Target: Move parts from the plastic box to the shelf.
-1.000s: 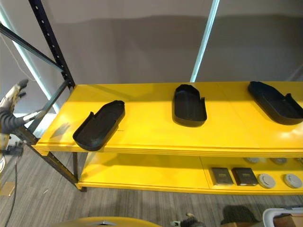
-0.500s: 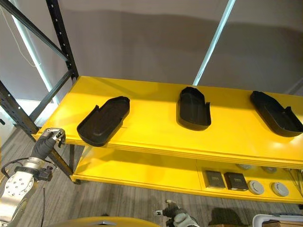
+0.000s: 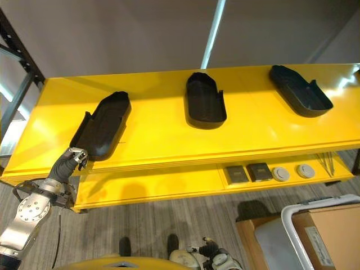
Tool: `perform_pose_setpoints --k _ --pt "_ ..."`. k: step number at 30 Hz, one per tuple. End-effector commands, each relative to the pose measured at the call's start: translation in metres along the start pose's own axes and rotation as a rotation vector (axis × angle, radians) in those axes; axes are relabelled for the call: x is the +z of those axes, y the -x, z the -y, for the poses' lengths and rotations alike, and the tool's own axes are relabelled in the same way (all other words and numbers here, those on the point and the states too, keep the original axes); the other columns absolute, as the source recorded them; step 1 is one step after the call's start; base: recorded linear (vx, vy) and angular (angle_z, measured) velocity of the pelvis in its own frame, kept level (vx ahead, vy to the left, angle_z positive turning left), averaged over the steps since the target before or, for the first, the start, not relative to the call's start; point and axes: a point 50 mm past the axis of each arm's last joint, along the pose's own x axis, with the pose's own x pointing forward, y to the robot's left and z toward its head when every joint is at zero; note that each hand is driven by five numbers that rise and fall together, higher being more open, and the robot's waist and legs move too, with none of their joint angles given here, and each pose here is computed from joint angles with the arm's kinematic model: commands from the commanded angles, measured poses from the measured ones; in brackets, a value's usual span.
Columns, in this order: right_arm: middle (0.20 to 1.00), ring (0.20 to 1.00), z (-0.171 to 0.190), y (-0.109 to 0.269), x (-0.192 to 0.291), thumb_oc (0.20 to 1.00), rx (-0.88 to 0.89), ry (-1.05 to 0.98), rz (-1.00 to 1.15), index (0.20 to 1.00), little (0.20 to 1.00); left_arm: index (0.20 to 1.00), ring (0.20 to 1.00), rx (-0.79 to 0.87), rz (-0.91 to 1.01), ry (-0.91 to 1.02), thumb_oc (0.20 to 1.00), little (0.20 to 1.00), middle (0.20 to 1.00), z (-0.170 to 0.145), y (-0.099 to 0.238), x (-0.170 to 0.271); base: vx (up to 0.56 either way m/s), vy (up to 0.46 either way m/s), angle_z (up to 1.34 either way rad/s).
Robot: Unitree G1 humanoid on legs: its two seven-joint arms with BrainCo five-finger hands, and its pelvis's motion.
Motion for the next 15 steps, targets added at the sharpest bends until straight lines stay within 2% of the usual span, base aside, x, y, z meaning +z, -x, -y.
perform_pose_setpoints --k 1,15 --pt "1.000 1.000 -0.002 -0.001 -0.002 1.000 -0.003 -0.006 -0.038 1.000 1.000 0.200 0.200 0.011 0.097 -0.078 0.200 0.200 0.200 -0.009 -0.013 0.018 0.03 -0.013 -0.13" --pt "1.000 1.000 -0.004 -0.001 0.007 1.000 -0.010 -0.027 0.004 1.000 1.000 0.200 0.200 0.117 0.135 -0.033 0.200 0.200 0.200 -0.007 -0.050 0.025 0.00 -0.009 -0.02"
